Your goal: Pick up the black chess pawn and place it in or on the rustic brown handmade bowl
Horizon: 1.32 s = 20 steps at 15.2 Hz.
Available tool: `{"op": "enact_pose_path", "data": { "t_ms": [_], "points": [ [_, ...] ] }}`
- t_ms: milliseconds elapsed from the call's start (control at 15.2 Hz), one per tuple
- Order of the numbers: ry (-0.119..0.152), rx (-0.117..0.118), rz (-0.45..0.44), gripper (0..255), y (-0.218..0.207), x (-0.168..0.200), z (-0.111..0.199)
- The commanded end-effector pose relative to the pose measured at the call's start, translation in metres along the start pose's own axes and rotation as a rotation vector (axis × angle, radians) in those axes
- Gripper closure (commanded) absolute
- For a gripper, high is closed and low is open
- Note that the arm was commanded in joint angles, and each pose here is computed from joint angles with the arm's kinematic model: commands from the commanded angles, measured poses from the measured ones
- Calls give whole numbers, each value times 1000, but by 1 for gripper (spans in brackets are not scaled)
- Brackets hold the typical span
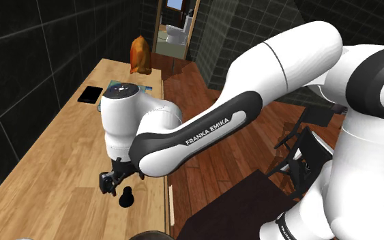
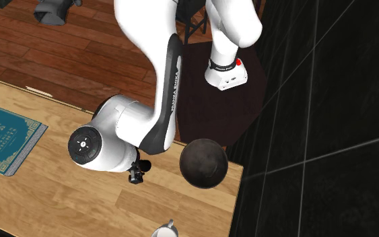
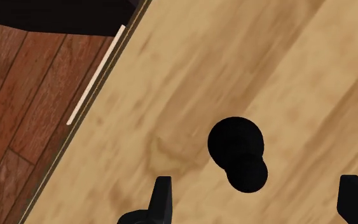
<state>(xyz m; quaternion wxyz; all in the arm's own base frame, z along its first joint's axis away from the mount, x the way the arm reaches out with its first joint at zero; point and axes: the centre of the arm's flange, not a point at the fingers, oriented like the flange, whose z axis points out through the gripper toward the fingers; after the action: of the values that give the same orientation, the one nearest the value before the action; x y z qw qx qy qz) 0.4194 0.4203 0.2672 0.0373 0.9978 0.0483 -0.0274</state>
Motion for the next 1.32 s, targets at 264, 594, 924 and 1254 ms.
{"op": "enact_pose_path", "data": {
  "t_ms": [264, 594, 924, 1254],
  "points": [
    [1, -1, -1, 0, -4, 1, 33],
    [1, -1, -1, 0, -4, 1, 41],
    [1, -1, -1, 255, -4, 1, 41],
    [1, -1, -1, 255, -4, 1, 41]
  ]
}}
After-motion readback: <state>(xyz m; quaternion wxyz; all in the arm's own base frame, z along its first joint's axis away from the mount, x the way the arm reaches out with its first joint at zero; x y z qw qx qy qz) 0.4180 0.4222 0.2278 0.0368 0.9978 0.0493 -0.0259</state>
